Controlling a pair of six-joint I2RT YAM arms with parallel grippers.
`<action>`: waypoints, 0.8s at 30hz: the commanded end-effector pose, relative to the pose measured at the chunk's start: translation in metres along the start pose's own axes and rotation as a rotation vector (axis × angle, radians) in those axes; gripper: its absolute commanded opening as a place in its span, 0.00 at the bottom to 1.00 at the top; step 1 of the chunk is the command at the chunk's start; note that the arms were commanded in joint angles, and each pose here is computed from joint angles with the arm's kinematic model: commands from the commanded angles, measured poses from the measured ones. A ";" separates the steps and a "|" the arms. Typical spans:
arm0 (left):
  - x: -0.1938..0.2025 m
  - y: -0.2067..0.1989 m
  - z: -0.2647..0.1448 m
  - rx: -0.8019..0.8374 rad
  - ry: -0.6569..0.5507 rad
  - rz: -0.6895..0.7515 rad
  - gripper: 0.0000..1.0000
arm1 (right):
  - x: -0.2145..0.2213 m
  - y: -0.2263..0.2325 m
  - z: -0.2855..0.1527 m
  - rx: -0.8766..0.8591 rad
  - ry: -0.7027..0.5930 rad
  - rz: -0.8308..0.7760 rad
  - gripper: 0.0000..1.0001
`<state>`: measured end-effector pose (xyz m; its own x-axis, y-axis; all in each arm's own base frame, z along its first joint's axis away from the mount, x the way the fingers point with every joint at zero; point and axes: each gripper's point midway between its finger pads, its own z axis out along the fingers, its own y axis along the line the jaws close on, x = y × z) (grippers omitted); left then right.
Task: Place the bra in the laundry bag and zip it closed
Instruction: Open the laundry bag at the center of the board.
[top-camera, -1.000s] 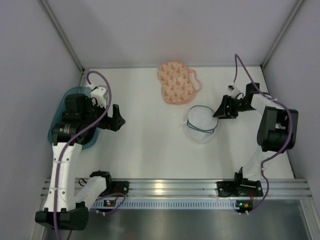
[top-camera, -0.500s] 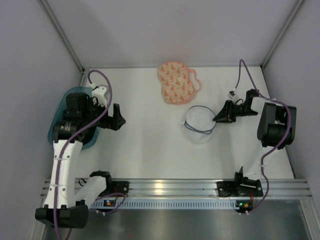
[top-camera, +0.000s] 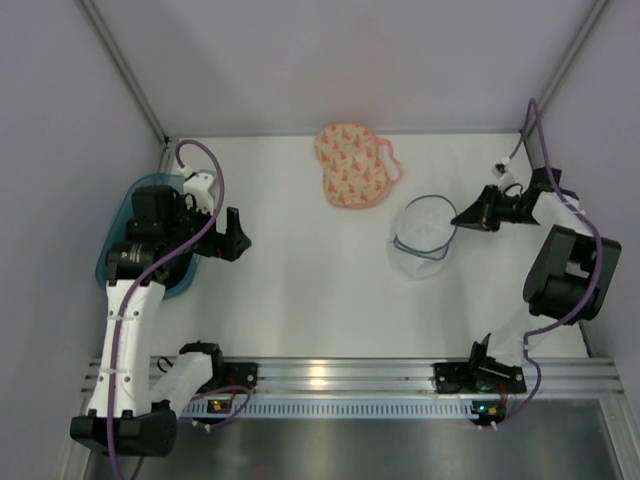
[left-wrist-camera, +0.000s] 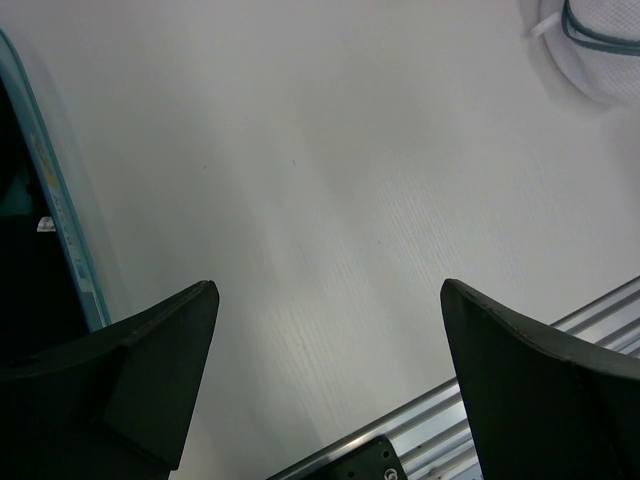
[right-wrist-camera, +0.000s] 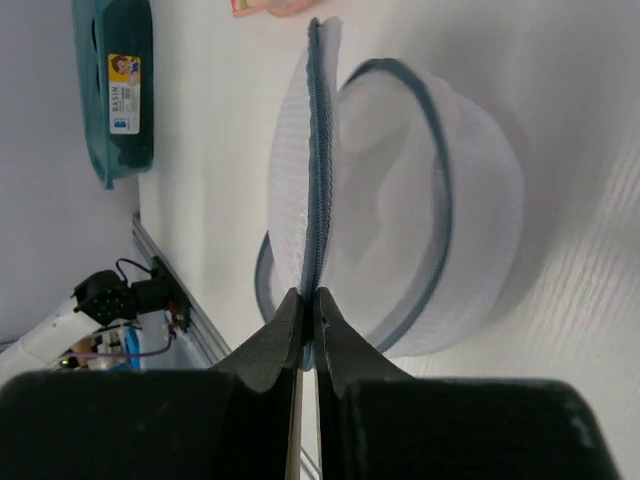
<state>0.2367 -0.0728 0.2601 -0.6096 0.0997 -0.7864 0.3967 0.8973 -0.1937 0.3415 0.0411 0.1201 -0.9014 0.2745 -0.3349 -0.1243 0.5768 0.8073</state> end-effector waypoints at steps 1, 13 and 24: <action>-0.005 -0.001 -0.003 0.000 -0.024 0.019 0.99 | -0.018 0.046 -0.024 -0.014 -0.062 -0.197 0.00; -0.001 0.018 0.001 -0.102 0.005 -0.017 0.99 | 0.026 0.084 0.026 0.257 0.080 -0.727 0.01; 0.005 0.026 0.007 -0.133 0.036 -0.044 0.99 | 0.080 0.128 0.064 0.108 0.229 -0.827 0.53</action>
<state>0.2467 -0.0533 0.2454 -0.6571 0.0811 -0.7494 0.2875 0.9460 -0.1497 0.2788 0.1792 0.1484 -0.6466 -0.4191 -0.6373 -0.7116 0.6324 0.3061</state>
